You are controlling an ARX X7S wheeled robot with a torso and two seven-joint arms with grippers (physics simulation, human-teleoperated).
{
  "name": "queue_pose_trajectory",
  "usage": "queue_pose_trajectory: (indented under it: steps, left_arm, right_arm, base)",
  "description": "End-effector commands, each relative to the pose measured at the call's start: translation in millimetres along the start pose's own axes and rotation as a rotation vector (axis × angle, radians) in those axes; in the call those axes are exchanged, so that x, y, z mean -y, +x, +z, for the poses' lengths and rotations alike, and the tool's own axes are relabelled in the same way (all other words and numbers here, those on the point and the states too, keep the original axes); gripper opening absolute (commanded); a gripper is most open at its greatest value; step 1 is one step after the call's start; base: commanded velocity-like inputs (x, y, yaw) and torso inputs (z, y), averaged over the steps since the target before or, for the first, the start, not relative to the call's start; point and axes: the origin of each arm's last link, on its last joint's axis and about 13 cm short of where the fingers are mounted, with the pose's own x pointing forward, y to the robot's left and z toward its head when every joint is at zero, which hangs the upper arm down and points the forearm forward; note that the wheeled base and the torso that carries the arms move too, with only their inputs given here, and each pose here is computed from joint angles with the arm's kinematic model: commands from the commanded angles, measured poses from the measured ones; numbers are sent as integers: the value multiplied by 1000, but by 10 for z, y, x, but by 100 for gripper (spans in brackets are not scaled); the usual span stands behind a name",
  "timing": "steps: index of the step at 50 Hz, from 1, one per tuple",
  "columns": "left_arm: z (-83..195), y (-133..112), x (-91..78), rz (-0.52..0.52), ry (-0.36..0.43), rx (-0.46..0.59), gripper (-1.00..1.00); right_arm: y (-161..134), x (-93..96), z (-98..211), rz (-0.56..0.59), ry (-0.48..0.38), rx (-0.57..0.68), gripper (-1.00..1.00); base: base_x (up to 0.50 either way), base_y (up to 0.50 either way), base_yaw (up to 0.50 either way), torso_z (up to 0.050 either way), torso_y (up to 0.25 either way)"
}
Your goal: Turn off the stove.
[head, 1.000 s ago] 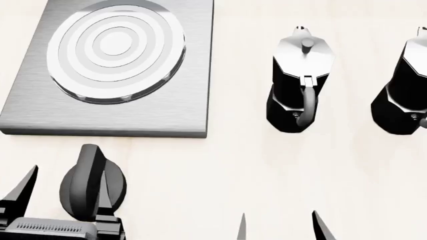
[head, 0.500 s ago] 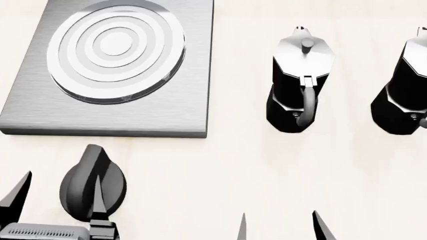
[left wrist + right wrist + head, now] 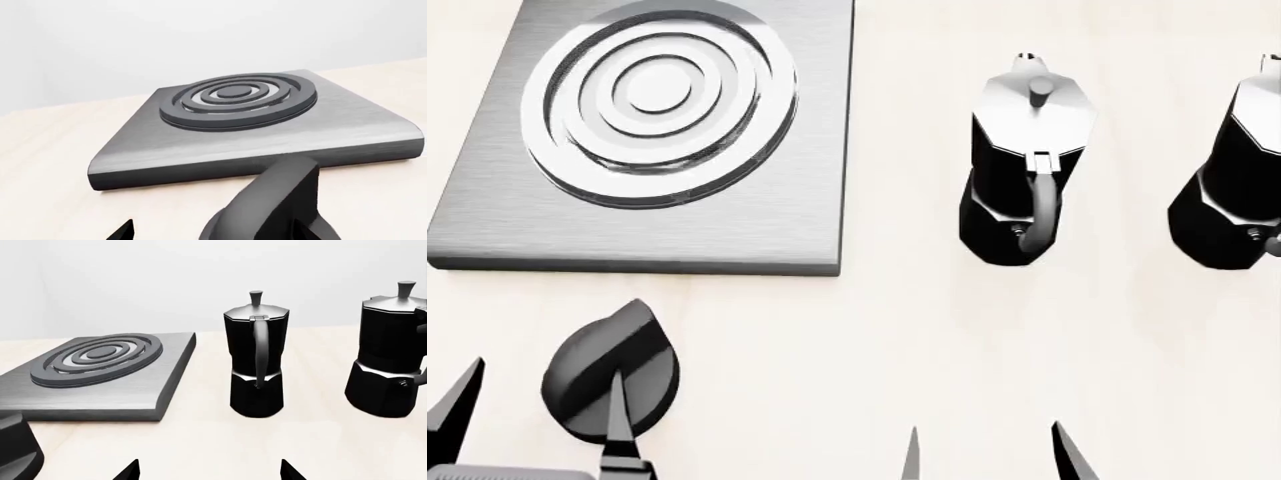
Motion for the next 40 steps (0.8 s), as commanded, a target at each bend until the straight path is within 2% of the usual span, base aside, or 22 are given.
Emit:
queue_pose_trajectory:
  steps: [1, 40]
  left_arm:
    - [-29, -39, -70, 46, 2, -24, 100]
    - [-40, -119, -130, 76, 5, -38, 100]
  right_arm:
    - [-2, -1, -1, 1, 0, 0, 100]
    - [-3, -8, -6, 1, 1, -3, 100]
  base:
    - [0, 0, 0, 0, 0]
    - [0, 0, 0, 0, -1]
